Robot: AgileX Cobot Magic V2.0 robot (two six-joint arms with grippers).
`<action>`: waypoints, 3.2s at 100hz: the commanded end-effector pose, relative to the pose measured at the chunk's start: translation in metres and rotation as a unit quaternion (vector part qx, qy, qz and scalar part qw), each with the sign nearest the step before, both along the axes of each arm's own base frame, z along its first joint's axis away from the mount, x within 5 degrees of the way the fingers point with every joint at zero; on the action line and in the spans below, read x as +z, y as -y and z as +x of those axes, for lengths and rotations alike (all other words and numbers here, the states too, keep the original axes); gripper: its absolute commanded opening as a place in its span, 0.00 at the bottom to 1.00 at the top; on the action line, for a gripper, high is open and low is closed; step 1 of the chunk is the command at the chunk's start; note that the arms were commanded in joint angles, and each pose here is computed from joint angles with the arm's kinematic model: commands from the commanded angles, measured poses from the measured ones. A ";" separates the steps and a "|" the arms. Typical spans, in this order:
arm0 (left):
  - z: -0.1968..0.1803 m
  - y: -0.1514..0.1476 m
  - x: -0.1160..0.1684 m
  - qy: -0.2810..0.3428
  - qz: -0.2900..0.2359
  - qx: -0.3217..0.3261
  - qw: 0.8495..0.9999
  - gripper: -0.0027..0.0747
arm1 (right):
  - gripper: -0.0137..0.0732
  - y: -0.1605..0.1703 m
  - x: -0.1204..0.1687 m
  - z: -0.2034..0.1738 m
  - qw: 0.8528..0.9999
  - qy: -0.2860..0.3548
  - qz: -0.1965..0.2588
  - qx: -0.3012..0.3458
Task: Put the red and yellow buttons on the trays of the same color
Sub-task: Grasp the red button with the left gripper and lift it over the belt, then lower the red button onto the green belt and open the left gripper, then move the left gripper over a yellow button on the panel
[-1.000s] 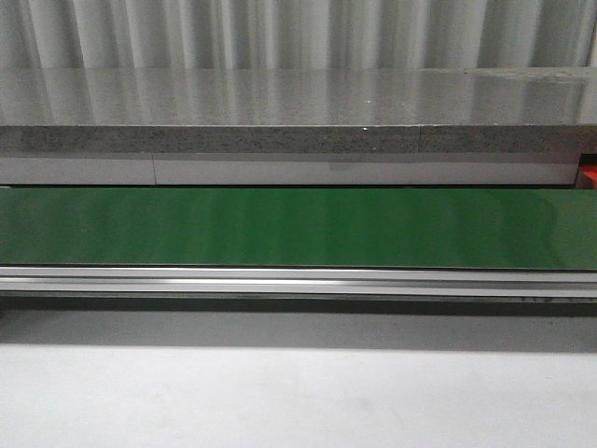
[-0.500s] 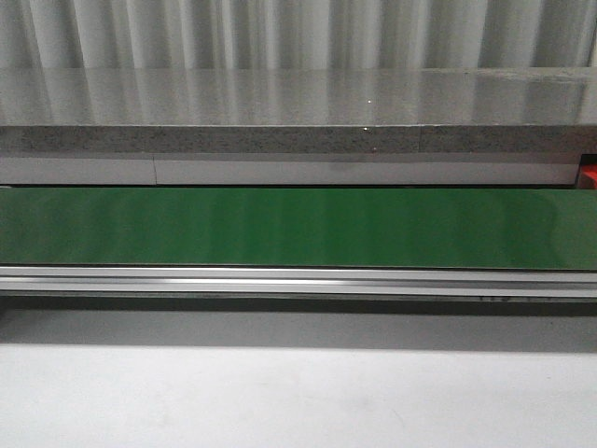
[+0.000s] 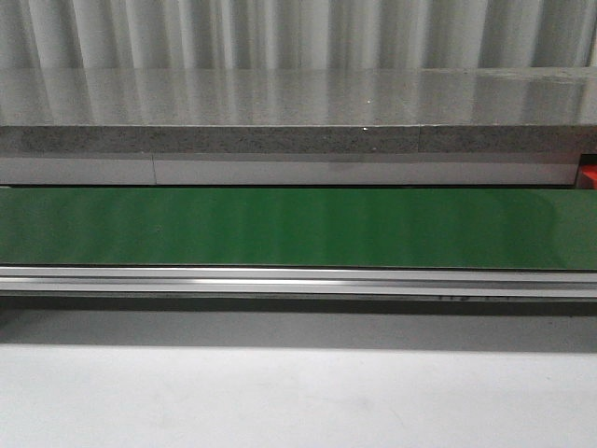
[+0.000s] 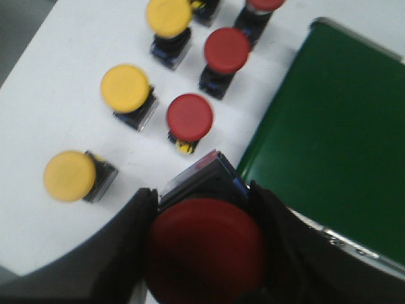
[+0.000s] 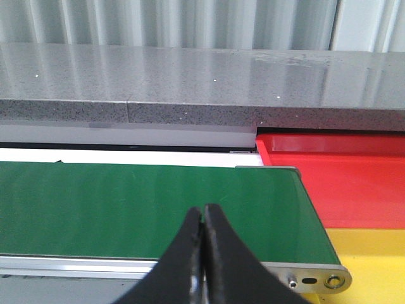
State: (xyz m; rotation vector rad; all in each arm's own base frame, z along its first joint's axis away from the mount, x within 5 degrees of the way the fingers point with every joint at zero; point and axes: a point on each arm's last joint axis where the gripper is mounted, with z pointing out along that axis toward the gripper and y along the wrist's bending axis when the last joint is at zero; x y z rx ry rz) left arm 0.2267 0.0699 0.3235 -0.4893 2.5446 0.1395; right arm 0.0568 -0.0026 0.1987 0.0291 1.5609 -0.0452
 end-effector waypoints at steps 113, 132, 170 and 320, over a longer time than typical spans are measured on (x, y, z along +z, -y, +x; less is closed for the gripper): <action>0.120 0.057 -0.045 -0.126 0.001 -0.170 0.977 0.54 | 0.08 0.001 0.015 -0.002 0.998 0.058 -0.007 -0.006; 0.124 0.075 -0.022 -0.111 0.008 -0.194 0.975 0.89 | 0.08 0.001 0.015 -0.002 0.998 0.058 -0.007 -0.006; 0.100 0.080 0.037 -0.037 0.029 -0.199 0.979 0.85 | 0.08 0.001 0.015 -0.002 0.998 0.058 -0.007 -0.006; 0.009 -0.088 -0.094 -0.063 -0.013 0.180 0.982 0.85 | 0.08 0.001 0.015 -0.002 0.998 0.058 -0.007 -0.006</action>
